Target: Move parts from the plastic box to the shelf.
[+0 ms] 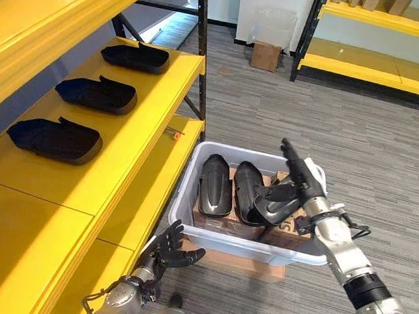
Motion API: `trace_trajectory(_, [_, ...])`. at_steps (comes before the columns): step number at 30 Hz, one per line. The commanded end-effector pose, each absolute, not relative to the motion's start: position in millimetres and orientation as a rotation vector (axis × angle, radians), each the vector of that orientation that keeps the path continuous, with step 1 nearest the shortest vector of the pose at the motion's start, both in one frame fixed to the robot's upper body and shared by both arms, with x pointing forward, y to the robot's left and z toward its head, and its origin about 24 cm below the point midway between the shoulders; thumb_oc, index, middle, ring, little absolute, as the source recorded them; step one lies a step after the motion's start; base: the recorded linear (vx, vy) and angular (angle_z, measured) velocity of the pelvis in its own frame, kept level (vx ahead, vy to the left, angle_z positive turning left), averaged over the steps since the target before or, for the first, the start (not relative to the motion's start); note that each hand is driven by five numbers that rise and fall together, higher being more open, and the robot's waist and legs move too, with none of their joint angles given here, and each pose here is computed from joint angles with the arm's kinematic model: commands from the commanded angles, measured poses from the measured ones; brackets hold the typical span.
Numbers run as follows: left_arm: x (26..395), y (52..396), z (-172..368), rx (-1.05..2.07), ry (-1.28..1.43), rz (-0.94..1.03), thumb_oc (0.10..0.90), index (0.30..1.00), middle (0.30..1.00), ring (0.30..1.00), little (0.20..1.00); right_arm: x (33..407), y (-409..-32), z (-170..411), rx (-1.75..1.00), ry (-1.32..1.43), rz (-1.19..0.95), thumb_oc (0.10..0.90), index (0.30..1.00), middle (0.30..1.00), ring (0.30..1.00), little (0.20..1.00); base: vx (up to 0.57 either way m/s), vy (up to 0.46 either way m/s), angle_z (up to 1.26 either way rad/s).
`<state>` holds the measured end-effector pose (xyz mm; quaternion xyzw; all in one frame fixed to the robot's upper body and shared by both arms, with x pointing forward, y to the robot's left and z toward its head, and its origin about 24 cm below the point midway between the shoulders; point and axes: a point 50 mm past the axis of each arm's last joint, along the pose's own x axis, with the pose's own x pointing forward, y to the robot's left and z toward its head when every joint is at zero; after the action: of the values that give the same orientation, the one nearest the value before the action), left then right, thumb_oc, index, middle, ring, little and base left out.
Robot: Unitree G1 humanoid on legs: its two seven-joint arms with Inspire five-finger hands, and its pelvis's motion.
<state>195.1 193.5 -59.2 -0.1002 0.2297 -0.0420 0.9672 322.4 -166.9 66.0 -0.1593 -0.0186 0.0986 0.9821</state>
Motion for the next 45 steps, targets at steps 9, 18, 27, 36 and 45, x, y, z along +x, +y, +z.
trace_trajectory(9, [223.2,194.4,-18.3,-0.191,0.256,-0.137,0.9,1.0,1.0,1.0,1.0,352.2,-136.2,97.2,-0.33,-0.15,0.191,0.9,1.0,1.0,1.0,1.0,0.0,0.014,0.03])
trace_trajectory(18, [223.4,195.9,-17.2,-0.167,0.256,-0.145,0.9,1.0,1.0,1.0,1.0,365.4,-143.4,93.5,-0.483,-0.106,0.114,0.9,1.0,1.0,1.0,1.0,0.0,0.0,0.0])
trace_trajectory(27, [227.3,198.7,-12.3,-0.145,0.226,-0.13,0.9,1.0,1.0,1.0,1.0,379.5,-152.9,113.0,-0.7,-0.165,0.009,0.9,1.0,1.0,1.0,1.0,-0.03,0.016,0.0])
trace_trajectory(36, [231.6,199.4,-8.5,-0.138,0.206,-0.113,0.9,1.0,1.0,1.0,1.0,388.9,-144.6,124.7,-0.703,-0.185,-0.015,0.9,1.0,1.0,1.0,1.0,-0.02,0.013,-0.01])
trace_trajectory(45, [233.4,198.9,-6.7,-0.14,0.196,-0.102,0.9,1.0,1.0,1.0,1.0,388.3,-135.1,116.0,-0.68,-0.155,0.012,0.9,1.0,1.0,1.0,1.0,0.0,0.009,-0.02])
